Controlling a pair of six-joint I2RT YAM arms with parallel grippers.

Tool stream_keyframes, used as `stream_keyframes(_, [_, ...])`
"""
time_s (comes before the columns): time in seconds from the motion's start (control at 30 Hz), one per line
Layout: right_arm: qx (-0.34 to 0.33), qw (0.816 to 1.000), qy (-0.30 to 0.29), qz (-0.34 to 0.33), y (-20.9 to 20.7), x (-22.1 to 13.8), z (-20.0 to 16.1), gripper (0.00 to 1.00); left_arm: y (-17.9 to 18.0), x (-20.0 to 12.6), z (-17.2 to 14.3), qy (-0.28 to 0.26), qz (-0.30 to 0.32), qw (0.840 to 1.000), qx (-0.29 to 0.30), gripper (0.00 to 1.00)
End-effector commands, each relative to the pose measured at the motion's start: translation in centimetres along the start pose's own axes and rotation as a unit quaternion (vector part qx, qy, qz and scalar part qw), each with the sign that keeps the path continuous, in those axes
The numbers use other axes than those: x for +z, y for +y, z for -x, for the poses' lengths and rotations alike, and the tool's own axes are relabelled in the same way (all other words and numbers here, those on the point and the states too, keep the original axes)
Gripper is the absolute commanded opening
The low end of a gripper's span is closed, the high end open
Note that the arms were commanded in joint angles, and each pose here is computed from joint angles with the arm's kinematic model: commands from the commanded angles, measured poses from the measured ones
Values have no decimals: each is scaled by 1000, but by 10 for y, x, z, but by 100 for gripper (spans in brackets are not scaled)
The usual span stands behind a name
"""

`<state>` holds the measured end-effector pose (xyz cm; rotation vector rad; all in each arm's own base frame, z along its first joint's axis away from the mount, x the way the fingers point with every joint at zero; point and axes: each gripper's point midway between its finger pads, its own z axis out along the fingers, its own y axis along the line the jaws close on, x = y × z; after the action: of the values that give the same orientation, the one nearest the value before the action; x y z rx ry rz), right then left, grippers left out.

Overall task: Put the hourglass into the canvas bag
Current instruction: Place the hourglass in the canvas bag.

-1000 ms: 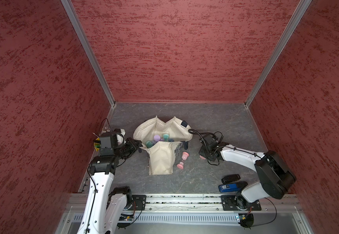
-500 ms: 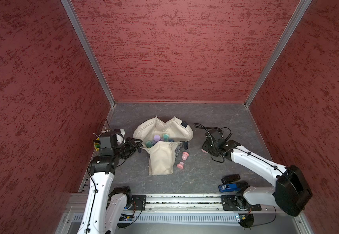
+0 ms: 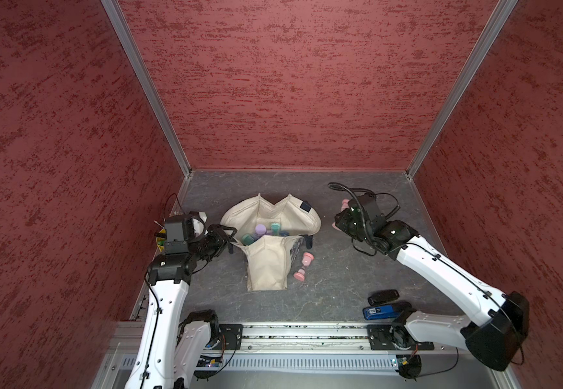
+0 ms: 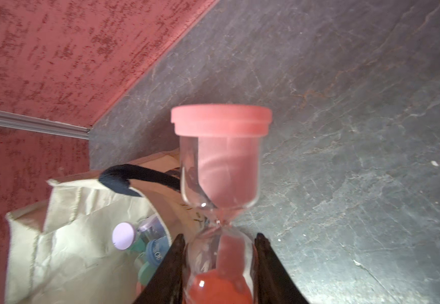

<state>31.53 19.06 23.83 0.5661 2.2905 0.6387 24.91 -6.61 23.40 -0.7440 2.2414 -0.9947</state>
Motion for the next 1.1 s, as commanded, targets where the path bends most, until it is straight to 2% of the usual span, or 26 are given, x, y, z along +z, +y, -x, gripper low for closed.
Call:
stream_keyframes(0.0, [-30,998,-35,51,43,-19,18,0,-15,-6,3,-5,-16,1000,14,42])
stream_keyframes(0.27, [-122,983,-35,129,136,-38,13,0,-2,-3,-8,8,12,1000,24,37])
stream_keyframes(0.53, [-207,963,-4,171,202,-35,-29,0,-2,3,-11,19,11,999,24,30])
stream_keyframes(0.7, [-251,951,22,178,224,-26,-60,0,-6,3,-10,19,7,999,27,25])
stream_keyframes(0.77, [-265,949,33,167,225,-16,-71,0,-7,3,-10,19,6,999,28,19])
stream_keyframes(0.9, [-283,949,52,131,222,8,-82,0,-9,0,-7,10,6,999,32,0])
stream_keyframes(1.07, [-301,943,80,116,223,30,-99,0,-10,-3,-5,4,7,999,35,0])
